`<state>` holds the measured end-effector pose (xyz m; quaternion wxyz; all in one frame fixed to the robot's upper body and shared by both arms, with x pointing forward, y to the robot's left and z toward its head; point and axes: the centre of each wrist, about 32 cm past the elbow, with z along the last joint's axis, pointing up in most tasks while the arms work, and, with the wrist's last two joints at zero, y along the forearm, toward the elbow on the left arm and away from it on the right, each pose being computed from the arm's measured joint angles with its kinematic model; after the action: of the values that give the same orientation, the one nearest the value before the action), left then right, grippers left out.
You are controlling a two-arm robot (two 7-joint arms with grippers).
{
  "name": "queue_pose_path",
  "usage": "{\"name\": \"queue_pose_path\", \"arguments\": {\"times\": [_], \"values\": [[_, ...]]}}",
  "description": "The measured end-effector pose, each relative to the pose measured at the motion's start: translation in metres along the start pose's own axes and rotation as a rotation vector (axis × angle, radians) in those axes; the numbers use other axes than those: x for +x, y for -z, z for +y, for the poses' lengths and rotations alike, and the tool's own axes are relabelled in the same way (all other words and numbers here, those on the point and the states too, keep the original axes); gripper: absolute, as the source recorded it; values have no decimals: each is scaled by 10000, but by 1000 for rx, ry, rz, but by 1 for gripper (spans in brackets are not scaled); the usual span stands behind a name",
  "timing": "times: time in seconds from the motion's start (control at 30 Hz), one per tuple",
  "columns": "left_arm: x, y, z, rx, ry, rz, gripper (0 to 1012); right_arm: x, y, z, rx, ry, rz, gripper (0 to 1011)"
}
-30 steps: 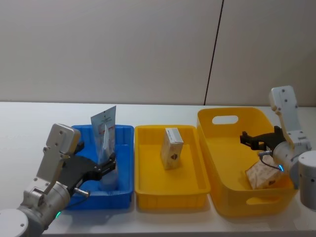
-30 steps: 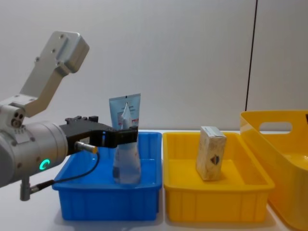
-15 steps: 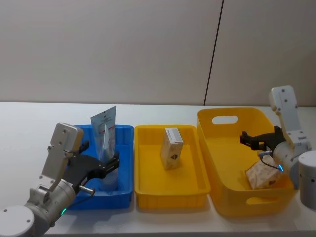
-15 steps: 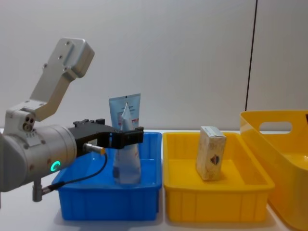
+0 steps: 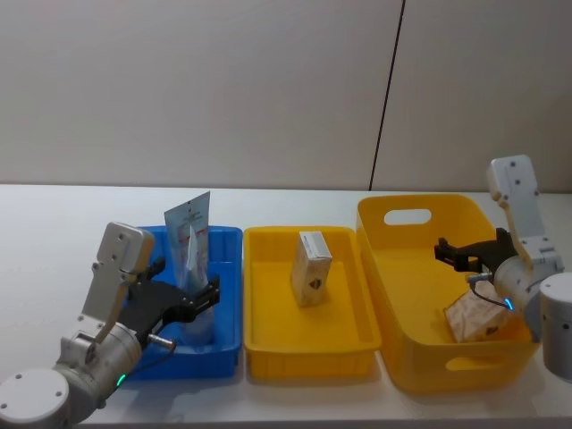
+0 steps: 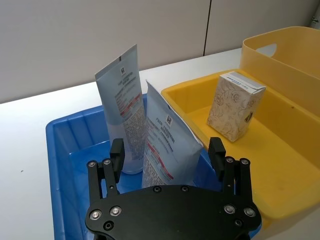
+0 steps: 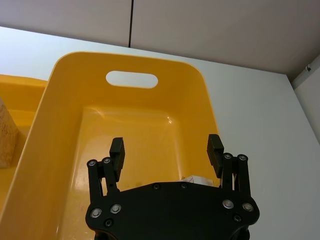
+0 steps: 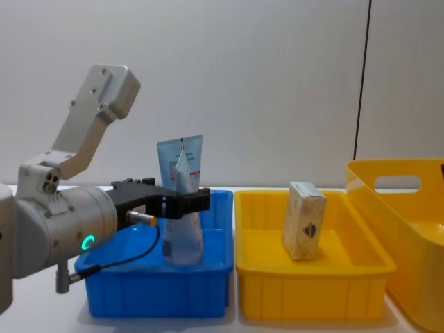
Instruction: Bimanual collaborative sorting of washing and personal care products
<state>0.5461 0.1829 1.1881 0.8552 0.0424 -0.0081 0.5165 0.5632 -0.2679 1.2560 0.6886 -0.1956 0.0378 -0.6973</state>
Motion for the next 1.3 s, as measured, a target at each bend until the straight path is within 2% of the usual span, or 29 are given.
{"name": "queue_pose_path", "arguments": {"times": [0.53,1.3], "values": [[-9,25,-72,2,0,0,1001,0,0,0,0,0,0,1004],[-12,31,-97,2,-1,-3,1001,0,0,0,0,0,0,1003]]}}
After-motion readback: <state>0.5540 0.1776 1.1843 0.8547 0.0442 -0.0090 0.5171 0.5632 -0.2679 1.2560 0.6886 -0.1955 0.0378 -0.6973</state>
